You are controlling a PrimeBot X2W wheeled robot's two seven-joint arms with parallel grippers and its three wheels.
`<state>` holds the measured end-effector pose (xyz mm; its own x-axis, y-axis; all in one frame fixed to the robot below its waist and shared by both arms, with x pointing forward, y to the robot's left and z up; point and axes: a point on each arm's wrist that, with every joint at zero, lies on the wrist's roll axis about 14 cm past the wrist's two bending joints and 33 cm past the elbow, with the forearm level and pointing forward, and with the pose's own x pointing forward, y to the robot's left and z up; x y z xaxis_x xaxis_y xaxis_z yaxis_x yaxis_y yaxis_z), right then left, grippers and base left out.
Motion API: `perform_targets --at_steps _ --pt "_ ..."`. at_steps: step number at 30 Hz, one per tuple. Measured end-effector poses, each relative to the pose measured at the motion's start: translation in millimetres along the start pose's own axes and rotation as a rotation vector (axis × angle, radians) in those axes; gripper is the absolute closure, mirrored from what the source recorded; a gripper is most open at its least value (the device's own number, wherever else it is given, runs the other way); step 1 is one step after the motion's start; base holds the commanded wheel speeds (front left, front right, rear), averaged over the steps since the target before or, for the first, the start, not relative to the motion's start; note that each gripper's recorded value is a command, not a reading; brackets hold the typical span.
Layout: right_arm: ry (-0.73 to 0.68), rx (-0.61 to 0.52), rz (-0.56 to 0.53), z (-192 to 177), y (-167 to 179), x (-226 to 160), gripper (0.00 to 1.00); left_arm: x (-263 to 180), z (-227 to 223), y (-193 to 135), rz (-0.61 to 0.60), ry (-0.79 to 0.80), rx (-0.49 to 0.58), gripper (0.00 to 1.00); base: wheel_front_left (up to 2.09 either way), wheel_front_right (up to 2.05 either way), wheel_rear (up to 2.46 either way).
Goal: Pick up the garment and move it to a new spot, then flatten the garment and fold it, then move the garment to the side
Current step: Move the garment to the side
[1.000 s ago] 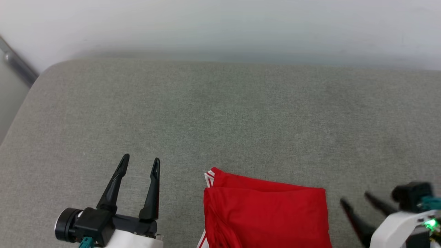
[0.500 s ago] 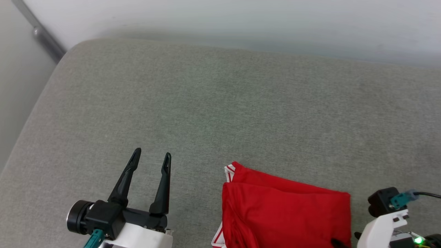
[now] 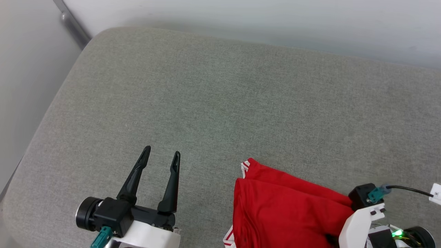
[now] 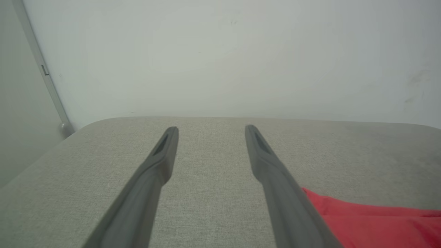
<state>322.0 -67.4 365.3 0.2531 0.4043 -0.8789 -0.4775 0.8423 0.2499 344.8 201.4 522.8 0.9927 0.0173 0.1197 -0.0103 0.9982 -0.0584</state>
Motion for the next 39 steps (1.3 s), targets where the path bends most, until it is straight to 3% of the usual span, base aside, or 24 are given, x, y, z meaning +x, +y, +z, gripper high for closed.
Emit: perform_targets --at_steps 5,8,16,23,28,39 --pt "-0.042 -0.073 -0.028 8 -4 1 1.00 2 1 -4 -0.013 -0.007 -0.007 0.00 0.00 0.00 0.00" --pt "-0.068 -0.197 -0.090 18 -14 -7 1.00 6 1 -13 -0.041 -0.011 -0.019 0.00 0.00 0.00 0.00" --pt "-0.097 -0.489 -0.401 48 -93 -71 1.00 30 -9 -65 -0.213 -0.004 -0.070 0.00 0.00 0.00 0.00" --pt "0.031 -0.685 -0.645 32 -165 -135 1.00 64 -17 -128 -0.431 -0.019 -0.090 0.00 0.00 0.00 0.00" --pt "0.095 -0.648 -0.711 16 -204 -155 1.00 90 -24 -166 -0.561 -0.047 -0.110 0.00 0.00 0.00 0.00" --pt "0.284 -0.385 -0.862 -57 -309 -189 1.00 122 -80 -215 -0.746 -0.015 -0.162 0.00 0.00 0.00 0.00"
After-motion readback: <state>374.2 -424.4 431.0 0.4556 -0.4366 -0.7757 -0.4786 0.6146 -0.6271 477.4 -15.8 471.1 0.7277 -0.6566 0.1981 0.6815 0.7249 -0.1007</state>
